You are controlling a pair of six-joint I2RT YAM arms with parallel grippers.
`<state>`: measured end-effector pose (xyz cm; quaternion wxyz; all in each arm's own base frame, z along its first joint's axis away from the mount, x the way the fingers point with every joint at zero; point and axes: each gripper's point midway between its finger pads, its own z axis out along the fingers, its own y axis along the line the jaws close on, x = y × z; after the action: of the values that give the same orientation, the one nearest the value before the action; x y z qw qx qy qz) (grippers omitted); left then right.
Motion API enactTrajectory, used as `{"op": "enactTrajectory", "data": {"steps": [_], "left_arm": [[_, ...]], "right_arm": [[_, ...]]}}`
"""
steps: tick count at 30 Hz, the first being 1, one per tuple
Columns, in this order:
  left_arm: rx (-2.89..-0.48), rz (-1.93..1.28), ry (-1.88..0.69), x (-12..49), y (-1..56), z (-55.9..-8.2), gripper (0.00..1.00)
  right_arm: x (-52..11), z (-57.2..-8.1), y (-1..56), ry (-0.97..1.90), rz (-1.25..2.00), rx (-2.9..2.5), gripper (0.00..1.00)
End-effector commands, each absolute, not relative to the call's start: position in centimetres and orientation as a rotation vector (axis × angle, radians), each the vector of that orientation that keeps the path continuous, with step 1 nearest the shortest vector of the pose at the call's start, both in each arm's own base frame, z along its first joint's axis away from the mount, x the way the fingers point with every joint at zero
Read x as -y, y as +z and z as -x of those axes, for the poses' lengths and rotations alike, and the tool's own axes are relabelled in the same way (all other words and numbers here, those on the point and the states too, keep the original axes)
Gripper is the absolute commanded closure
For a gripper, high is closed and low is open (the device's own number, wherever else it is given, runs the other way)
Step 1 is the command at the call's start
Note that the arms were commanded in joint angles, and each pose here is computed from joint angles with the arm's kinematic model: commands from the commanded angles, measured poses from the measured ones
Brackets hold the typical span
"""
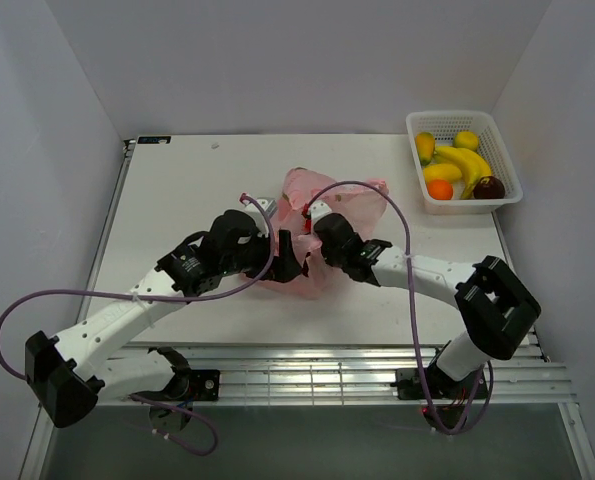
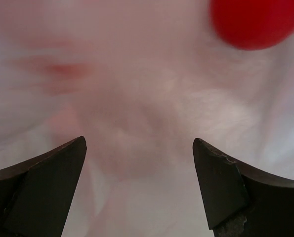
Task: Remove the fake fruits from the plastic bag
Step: Take out the fake fruit from the plastic bag.
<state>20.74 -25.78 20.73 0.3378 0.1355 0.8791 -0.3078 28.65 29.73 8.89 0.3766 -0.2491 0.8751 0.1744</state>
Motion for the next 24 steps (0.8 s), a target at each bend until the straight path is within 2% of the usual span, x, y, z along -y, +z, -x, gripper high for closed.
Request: {"op": "enactTrajectory", "data": {"steps": [1, 3, 7, 11, 12, 15, 19, 24], "left_arm": [[-2.299, -0.167, -0.677, 23.7, 20.3, -22.0, 0.02], [-2.321, -0.046, -0.553, 21.6, 19.1, -22.5, 0.05], [-2.317, 0.130, -0.393, 18.1, 17.7, -22.5, 0.16], [-2.306, 0.129, -0.419, 18.0, 17.6, -22.2, 0.50], [-2.310, 0.103, -0.434, 18.0, 17.3, -21.9, 0.65], [-2.307, 0.087, -0.460, 18.1, 17.0, -21.5, 1.00], [-2.283, 0.034, -0.518, 18.7, 16.9, -21.2, 1.00], [-2.275, -0.046, -0.608, 19.8, 17.0, -20.4, 1.00]], "right_arm": [[-32.1, -26.4, 10.9, 0.405, 0.593, -2.169, 0.07], [-32.9, -24.6, 11.1, 0.463, 0.584, -2.182, 0.07], [-32.1, -25.1, 12.6, 0.454, 0.531, -2.130, 0.09], [-31.4, -26.7, 12.9, 0.373, 0.472, -2.109, 0.10], [-31.3, -27.1, 12.8, 0.353, 0.463, -2.111, 0.10], [-31.1, -29.6, 13.3, 0.272, 0.413, -2.092, 0.10], [-29.8, -33.9, 14.0, 0.209, 0.300, -2.081, 0.10], [-31.4, -36.5, 14.3, 0.274, 0.270, -2.030, 0.10]]}}
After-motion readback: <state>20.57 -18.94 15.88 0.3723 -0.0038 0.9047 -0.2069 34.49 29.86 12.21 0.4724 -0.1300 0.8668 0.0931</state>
